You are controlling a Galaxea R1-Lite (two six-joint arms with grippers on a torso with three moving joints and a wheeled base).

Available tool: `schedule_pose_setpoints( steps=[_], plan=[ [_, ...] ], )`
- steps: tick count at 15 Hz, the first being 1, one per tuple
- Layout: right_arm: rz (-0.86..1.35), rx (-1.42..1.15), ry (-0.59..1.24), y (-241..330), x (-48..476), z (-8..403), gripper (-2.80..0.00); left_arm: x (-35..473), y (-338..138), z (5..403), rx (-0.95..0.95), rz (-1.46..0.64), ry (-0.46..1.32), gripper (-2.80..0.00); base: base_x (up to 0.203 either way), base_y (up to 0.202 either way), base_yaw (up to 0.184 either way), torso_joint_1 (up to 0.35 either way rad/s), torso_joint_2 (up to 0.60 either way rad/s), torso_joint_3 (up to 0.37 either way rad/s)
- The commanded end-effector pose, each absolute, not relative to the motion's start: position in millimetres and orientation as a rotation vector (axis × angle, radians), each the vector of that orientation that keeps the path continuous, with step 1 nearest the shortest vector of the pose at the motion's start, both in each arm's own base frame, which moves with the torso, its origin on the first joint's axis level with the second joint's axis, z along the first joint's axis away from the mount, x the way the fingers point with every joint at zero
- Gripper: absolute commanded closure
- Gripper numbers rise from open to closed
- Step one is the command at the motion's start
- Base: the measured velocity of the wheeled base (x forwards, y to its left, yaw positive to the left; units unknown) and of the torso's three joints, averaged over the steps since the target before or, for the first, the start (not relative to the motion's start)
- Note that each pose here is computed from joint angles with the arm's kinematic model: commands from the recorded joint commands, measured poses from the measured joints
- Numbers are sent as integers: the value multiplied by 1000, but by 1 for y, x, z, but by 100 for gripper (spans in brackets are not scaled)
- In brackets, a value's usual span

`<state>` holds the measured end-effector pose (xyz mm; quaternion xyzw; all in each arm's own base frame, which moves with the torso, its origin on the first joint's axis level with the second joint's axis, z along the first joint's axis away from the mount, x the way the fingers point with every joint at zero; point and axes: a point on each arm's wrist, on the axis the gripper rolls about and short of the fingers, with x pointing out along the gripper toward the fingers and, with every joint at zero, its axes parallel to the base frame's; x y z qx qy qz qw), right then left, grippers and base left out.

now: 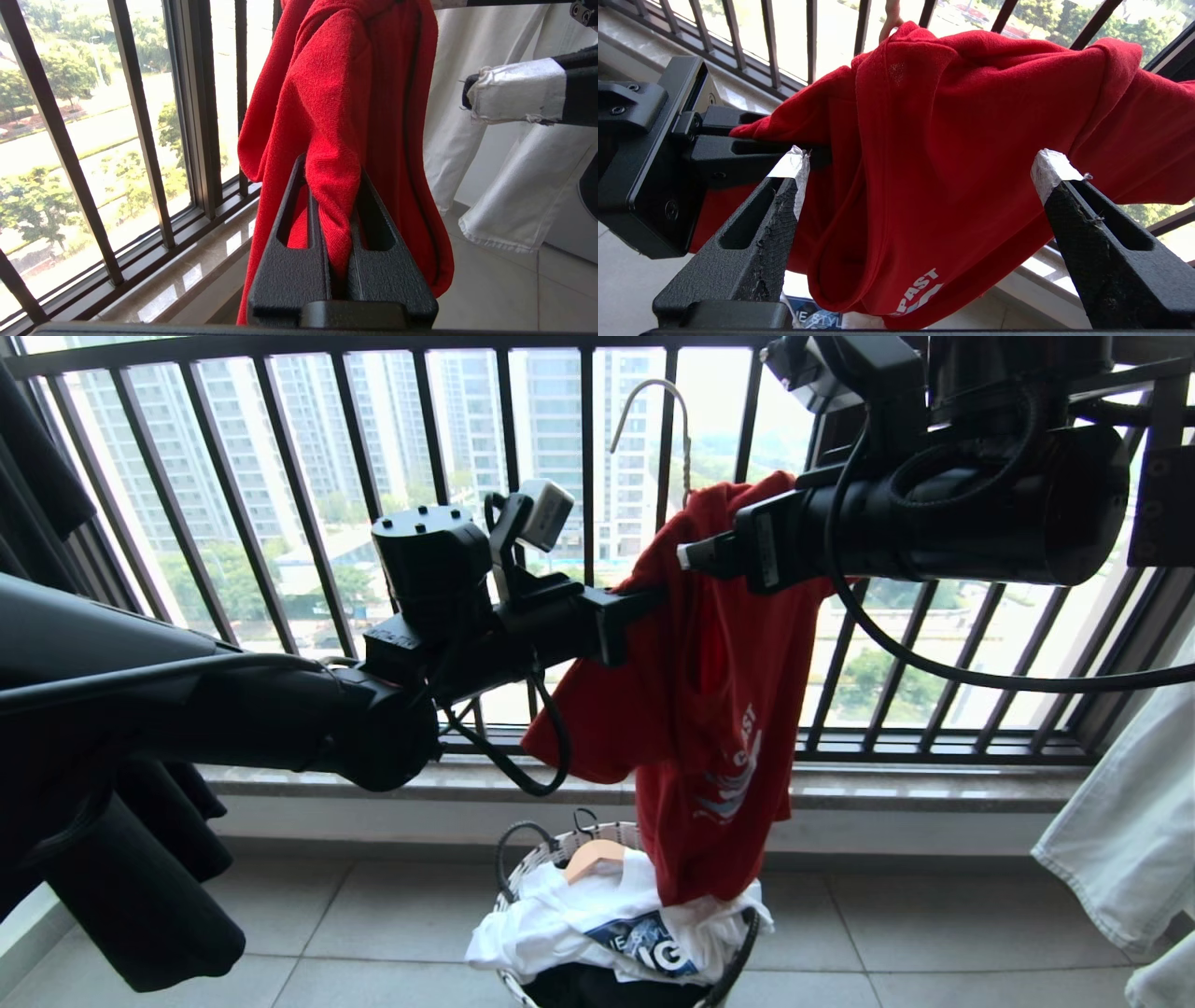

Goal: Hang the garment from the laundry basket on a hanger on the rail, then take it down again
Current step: Hang the clothes on the clothes rack

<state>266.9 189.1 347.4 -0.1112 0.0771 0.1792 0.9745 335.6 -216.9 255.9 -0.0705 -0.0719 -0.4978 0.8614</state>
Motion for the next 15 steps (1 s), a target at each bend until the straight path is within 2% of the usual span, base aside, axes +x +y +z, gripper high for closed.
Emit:
schedule_pose_setpoints(
  steps=[1, 5, 6, 9, 11, 15],
  plan=[
    [379, -229, 155, 189, 257, 349, -280, 334, -212, 264, -155, -1040, -175, 0, 0, 0, 0, 0, 0, 0],
    [399, -252, 196, 184, 241, 340, -280, 335, -201, 279, -221, -1027, -183, 0, 0, 0, 0, 0, 0, 0],
    [398, -259, 206, 180, 236, 337, 0, 333, -198, 283, -231, -1027, -186, 0, 0, 0, 0, 0, 0, 0],
    [380, -275, 203, 162, 222, 339, 0, 329, -195, 288, -232, -1032, -185, 0, 0, 0, 0, 0, 0, 0],
    [360, -313, 193, 149, 216, 345, 0, 325, -193, 289, -235, -1033, -121, 0, 0, 0, 0, 0, 0, 0],
    [357, -382, 320, 138, 201, 353, 0, 317, -186, 290, -269, -1153, 8, 0, 0, 0, 0, 0, 0, 0]
  ],
)
